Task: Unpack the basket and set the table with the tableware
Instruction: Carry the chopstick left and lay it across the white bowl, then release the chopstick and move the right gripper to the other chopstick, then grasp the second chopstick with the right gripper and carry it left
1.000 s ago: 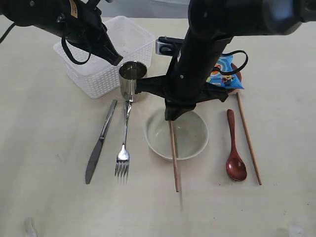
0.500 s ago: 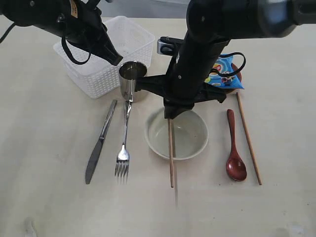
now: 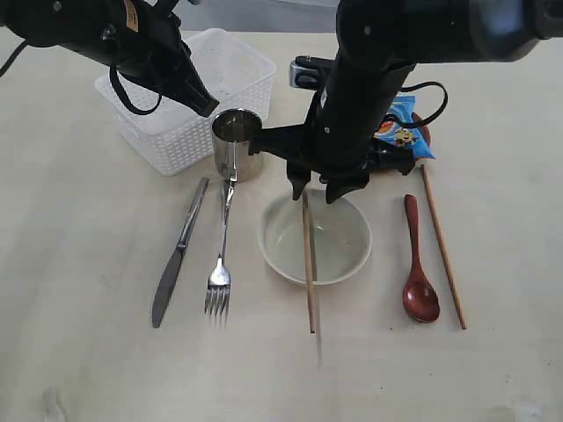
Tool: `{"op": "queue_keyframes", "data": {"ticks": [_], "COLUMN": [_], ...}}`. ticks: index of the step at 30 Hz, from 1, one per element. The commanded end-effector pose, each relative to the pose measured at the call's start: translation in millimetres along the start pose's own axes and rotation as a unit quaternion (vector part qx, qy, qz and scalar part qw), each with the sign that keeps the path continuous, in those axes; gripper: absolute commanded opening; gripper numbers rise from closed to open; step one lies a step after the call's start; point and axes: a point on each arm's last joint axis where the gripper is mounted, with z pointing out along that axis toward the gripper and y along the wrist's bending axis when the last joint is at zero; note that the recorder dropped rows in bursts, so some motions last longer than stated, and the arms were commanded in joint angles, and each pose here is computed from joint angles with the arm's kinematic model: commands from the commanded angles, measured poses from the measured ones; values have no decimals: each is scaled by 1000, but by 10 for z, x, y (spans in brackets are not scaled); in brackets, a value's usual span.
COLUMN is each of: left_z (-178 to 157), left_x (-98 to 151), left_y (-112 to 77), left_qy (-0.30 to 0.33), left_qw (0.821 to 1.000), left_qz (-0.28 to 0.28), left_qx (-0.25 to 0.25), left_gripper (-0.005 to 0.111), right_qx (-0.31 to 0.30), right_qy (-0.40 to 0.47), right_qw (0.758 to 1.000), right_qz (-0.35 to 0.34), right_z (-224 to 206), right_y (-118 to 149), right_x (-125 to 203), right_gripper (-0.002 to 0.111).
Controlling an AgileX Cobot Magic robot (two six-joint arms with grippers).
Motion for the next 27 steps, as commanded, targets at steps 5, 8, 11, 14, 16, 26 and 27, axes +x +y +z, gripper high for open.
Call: {"op": "queue_keyframes", "data": {"ticks": [5, 8, 11, 14, 16, 26, 27], "left_z": [-18, -18, -18, -18, -18, -18, -18], "left_x": [14, 14, 14, 14, 14, 3, 2], "left_y": [19, 19, 18, 18, 17, 18, 18], "left_qy": [2, 2, 2, 2, 2, -4, -5], "left_qw": [1000, 1000, 1000, 1000, 1000, 1000, 1000], "left_qz": [-4, -4, -6, -6, -7, -7, -7], "left_qx": [-2, -2, -1, -1, -1, -2, -2], "left_gripper": [0, 0, 0, 0, 0, 0, 0], "right_qx": [33, 46, 70, 92, 94, 98, 97], "right_qy": [-38, -30, -28, -33, -36, -27, -28], "right_qw": [997, 997, 997, 995, 995, 994, 995], "right_qz": [-51, -53, -33, -18, -5, 28, 28], "right_z": [-681, -884, -869, -680, -511, 151, 184], "right_y": [-204, -406, -672, -958, -1137, -1622, -1624], "right_x": [76, 89, 85, 104, 136, 172, 161], "right_gripper": [41, 41, 41, 41, 41, 41, 41]}}
